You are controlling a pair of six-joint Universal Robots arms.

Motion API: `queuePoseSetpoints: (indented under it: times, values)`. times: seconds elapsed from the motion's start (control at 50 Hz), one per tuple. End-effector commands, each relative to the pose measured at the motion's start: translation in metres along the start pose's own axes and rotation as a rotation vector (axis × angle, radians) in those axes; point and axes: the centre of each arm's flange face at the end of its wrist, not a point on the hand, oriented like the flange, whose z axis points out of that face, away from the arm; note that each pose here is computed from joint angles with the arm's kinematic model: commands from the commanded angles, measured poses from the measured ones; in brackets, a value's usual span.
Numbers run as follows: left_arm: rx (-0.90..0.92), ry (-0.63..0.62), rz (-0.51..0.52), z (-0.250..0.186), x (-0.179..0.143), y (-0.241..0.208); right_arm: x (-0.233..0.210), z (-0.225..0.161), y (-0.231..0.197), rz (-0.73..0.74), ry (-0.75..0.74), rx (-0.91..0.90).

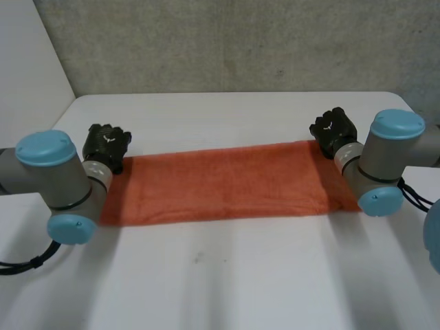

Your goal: Fold the laundry

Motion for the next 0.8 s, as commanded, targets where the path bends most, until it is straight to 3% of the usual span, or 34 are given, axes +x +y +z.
queuePoseSetpoints:
  times: [0.02,0.12,0.22,0.38,0.56,0.8]
  values:
    - [0.050,0.016,0.001,-0.003,0.012,-0.009,-0.007,0.001,0.010,0.046,0.011,-0.042]
    - [0.067,0.012,-0.004,-0.010,0.008,-0.019,0.017,-0.009,0.003,0.189,0.064,-0.068]
    - [0.070,0.011,-0.007,-0.028,0.001,-0.028,0.055,-0.046,-0.028,0.377,0.085,-0.029]
    - [0.056,0.029,-0.010,-0.062,-0.002,-0.034,0.094,-0.086,0.005,0.479,0.055,-0.115]
    - [0.037,0.085,-0.008,-0.084,0.014,-0.032,0.086,-0.117,0.051,0.604,-0.112,-0.301]
    - [0.030,0.098,-0.031,-0.088,0.019,-0.030,0.066,-0.114,0.086,0.600,-0.182,-0.297]
